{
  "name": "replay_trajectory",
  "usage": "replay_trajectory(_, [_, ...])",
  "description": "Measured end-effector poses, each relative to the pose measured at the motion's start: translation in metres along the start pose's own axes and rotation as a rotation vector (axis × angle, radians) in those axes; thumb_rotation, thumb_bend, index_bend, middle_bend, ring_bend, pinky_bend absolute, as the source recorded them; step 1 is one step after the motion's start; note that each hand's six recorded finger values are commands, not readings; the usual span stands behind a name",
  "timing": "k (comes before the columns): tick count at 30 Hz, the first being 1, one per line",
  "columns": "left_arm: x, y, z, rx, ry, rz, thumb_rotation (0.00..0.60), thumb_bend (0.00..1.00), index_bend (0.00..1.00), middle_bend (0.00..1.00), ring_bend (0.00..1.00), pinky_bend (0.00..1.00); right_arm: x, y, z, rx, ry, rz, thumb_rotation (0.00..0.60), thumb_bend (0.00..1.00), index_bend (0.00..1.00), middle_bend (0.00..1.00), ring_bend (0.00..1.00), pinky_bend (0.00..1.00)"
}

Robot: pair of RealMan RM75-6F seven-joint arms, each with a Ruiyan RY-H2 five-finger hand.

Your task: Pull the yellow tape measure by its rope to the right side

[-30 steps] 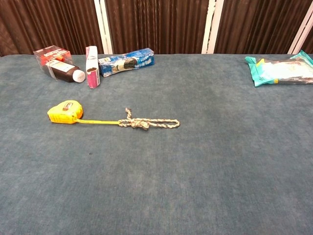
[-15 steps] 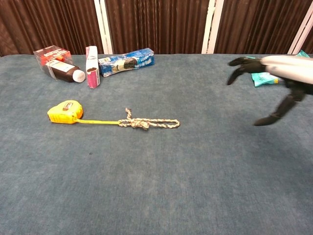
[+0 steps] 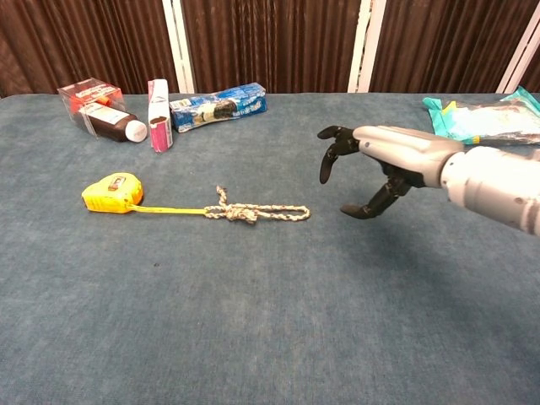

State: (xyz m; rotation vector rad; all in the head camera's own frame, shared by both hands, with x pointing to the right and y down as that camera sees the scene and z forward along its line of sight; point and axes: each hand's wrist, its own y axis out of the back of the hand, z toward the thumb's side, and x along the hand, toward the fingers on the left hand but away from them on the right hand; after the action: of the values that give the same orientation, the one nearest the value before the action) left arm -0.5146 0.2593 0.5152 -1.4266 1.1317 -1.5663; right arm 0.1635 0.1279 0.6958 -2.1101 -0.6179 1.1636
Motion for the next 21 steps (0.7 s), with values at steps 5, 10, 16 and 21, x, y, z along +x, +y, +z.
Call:
replay_trajectory(5, [-0.003, 0.003, -0.003, -0.004, 0.008, 0.003, 0.6, 0.4, 0.12, 0.0, 0.0, 0.17, -0.016, -0.008, -0.003, 0.005, -0.024, 0.005, 0.6, 0.44, 0.48, 0.07, 0.03, 0.0])
replay_trajectory(10, [-0.001, 0.0, -0.004, -0.005, 0.014, -0.007, 0.6, 0.4, 0.12, 0.0, 0.0, 0.17, -0.033, -0.017, 0.001, -0.011, -0.031, 0.035, 0.6, 0.44, 0.48, 0.07, 0.04, 0.0])
replay_trajectory(16, [-0.002, 0.002, -0.008, -0.007, 0.026, -0.005, 0.6, 0.4, 0.12, 0.0, 0.0, 0.17, -0.044, -0.024, 0.014, -0.026, -0.011, 0.054, 0.6, 0.44, 0.48, 0.07, 0.04, 0.0])
replay_trajectory(21, [-0.003, 0.005, -0.01, -0.013, 0.029, -0.001, 0.6, 0.4, 0.12, 0.0, 0.0, 0.17, -0.05, -0.031, 0.02, -0.027, -0.008, 0.071, 0.6, 0.44, 0.49, 0.07, 0.04, 0.0])
